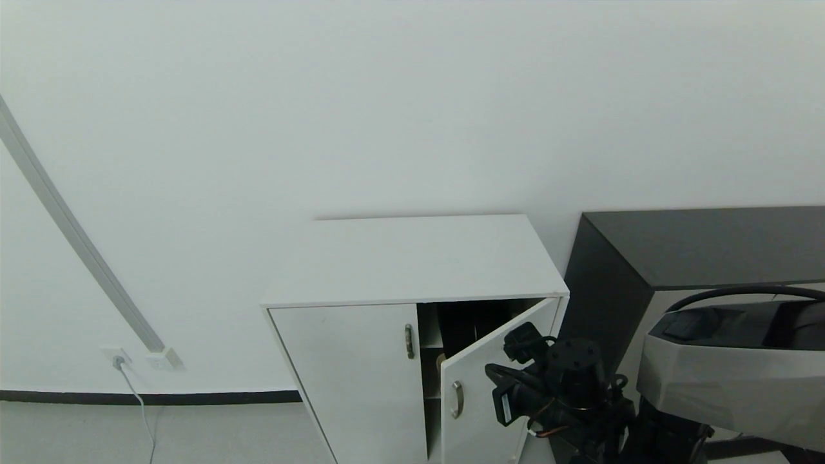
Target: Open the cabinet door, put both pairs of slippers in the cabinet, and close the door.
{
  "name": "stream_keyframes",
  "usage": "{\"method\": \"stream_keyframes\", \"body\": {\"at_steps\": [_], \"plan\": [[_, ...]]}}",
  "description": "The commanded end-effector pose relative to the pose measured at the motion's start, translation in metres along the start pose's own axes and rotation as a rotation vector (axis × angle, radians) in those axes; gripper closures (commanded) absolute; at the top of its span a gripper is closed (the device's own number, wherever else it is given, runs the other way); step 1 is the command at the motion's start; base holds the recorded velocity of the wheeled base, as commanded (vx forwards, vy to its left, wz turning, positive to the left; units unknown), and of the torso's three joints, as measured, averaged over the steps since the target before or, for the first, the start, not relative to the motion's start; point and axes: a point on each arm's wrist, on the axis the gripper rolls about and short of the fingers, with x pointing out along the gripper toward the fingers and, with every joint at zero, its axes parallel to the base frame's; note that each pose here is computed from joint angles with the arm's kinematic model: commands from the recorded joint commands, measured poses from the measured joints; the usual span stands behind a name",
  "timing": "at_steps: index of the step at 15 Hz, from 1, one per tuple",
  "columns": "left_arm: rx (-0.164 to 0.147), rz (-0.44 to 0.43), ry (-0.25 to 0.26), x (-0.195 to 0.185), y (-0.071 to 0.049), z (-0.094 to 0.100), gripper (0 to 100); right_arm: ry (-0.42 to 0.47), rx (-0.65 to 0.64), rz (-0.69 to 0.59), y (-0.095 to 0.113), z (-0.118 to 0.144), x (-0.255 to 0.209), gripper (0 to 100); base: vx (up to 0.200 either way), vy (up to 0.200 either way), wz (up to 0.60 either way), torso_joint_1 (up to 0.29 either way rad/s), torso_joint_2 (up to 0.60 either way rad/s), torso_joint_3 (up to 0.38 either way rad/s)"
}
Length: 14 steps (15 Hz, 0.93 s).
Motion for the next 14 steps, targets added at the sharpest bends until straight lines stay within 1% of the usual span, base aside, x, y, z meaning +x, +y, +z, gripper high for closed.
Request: {"method": "stream_keyframes", "body": {"at_steps": [1, 9, 14], "plan": [[0.000, 0.000, 0.001, 0.000, 0.000, 0.000, 100, 0.012, 0.002, -0.012, -0.003, -0.005, 0.009, 100, 0.000, 0.000, 0.00, 0.000, 0.00, 0.000], [0.000, 0.000, 0.000, 0.000, 0.000, 0.000, 100, 0.021, 0.015, -0.057, -0.019, 0.001, 0.036, 100, 0.000, 0.000, 0.00, 0.000, 0.00, 0.000], [0.000, 0.000, 0.001, 0.000, 0.000, 0.000, 100, 0.022, 0.017, -0.065, -0.021, 0.007, 0.042, 100, 0.000, 0.000, 0.00, 0.000, 0.00, 0.000]]}}
